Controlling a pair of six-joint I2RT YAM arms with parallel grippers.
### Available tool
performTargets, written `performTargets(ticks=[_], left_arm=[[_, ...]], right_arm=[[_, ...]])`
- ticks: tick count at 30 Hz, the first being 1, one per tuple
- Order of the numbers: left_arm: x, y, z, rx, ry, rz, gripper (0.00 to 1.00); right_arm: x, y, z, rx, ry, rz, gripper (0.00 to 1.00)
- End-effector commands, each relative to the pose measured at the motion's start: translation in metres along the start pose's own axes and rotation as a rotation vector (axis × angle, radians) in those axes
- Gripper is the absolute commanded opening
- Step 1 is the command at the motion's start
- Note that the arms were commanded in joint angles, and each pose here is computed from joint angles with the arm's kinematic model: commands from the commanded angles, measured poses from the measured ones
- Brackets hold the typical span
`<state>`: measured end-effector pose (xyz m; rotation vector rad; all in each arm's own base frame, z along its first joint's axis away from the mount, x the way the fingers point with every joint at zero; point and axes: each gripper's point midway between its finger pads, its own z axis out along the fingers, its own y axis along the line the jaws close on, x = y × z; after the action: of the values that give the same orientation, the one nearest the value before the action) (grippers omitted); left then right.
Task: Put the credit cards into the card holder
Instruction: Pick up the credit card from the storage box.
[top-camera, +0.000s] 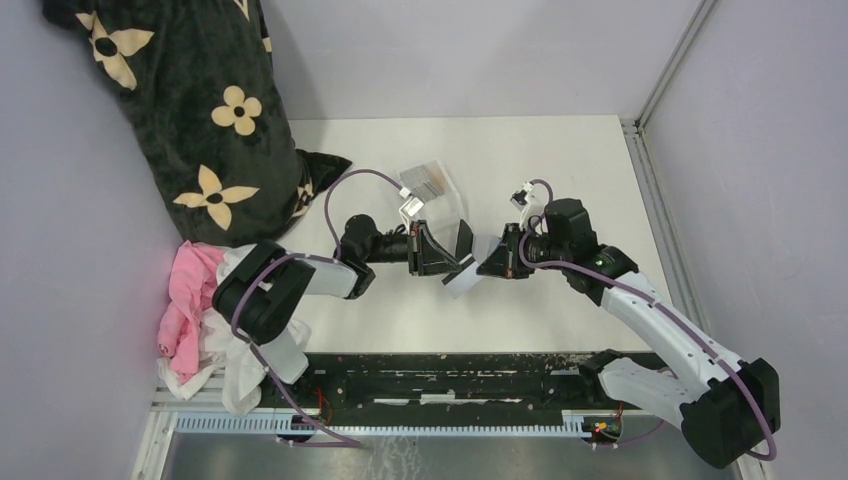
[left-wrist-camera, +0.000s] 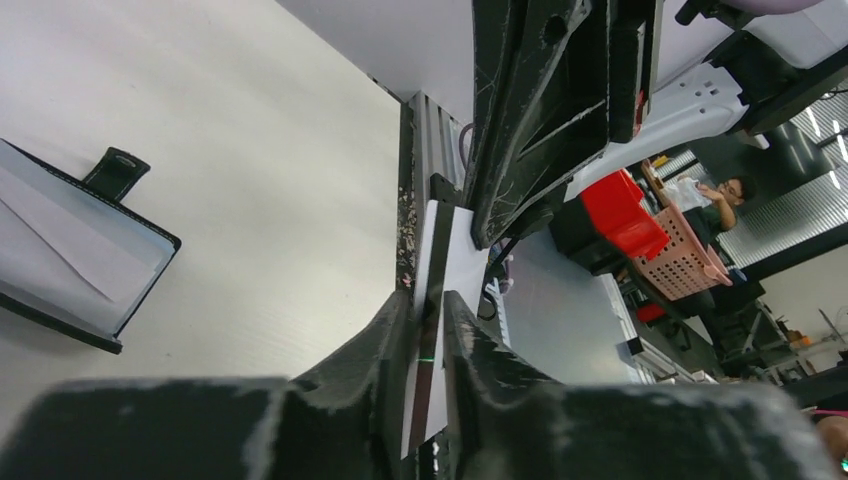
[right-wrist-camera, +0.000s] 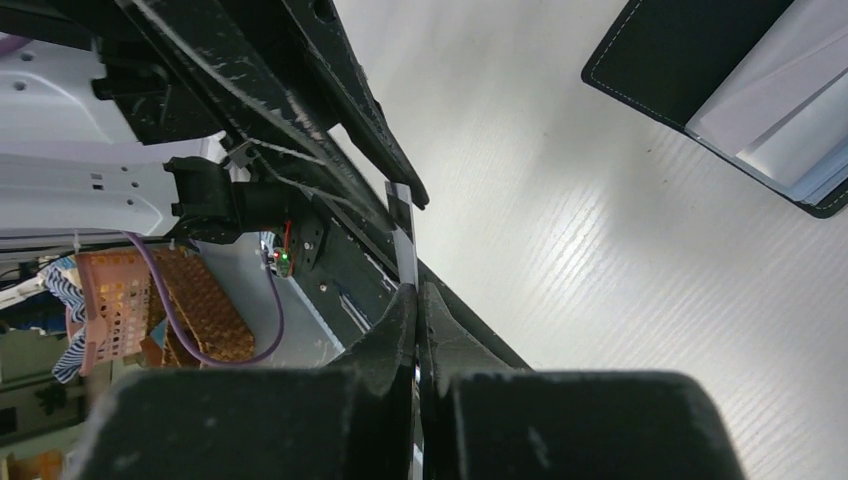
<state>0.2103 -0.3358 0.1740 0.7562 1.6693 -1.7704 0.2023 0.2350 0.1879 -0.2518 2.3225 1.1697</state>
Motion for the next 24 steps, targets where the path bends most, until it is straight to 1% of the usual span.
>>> performTargets(ticks=[1, 4, 5, 8, 9, 10, 14, 16, 18, 24], left_arm=[[-0.007, -0.018, 0.005, 0.118, 0.002, 0.019, 0.19], [-0.007, -0.023, 0.005, 0.16, -0.011, -0.013, 0.05], [-0.007, -0.025, 0.005, 0.176, -0.015, -0.016, 0.03], [-0.007, -0.024, 0.004, 0.183, -0.036, -0.027, 0.03], [-0.007, -0.022, 0.003, 0.173, -0.051, -0.027, 0.03], [-0.01, -0.021, 0.002, 0.159, -0.074, -0.021, 0.03], [-0.022, -0.013, -0.002, 0.073, -0.201, 0.001, 0.03], [-0.029, -0.008, -0.004, 0.026, -0.267, -0.001, 0.03], [-0.032, -0.005, -0.004, -0.005, -0.315, -0.007, 0.03], [-0.041, 0.0, 0.004, -0.059, -0.459, -0.064, 0.03]], right_arm=[[-0.02, 0.011, -0.002, -0.061, -0.056, -0.014, 0.01], [-0.027, 0.012, -0.003, -0.066, -0.071, -0.009, 0.01], [-0.029, 0.013, -0.003, -0.068, -0.077, -0.007, 0.01], [-0.034, 0.014, -0.003, -0.073, -0.089, -0.004, 0.01], [-0.036, 0.015, -0.004, -0.071, -0.099, -0.008, 0.03], [-0.039, 0.015, -0.005, -0.063, -0.112, -0.014, 0.08], [-0.045, 0.005, -0.012, 0.002, -0.179, -0.041, 0.37], [-0.047, 0.001, -0.014, 0.017, -0.217, -0.044, 0.44], [-0.048, -0.003, -0.015, 0.031, -0.248, -0.045, 0.47], [-0.043, -0.02, -0.008, 0.059, -0.288, -0.015, 0.49]])
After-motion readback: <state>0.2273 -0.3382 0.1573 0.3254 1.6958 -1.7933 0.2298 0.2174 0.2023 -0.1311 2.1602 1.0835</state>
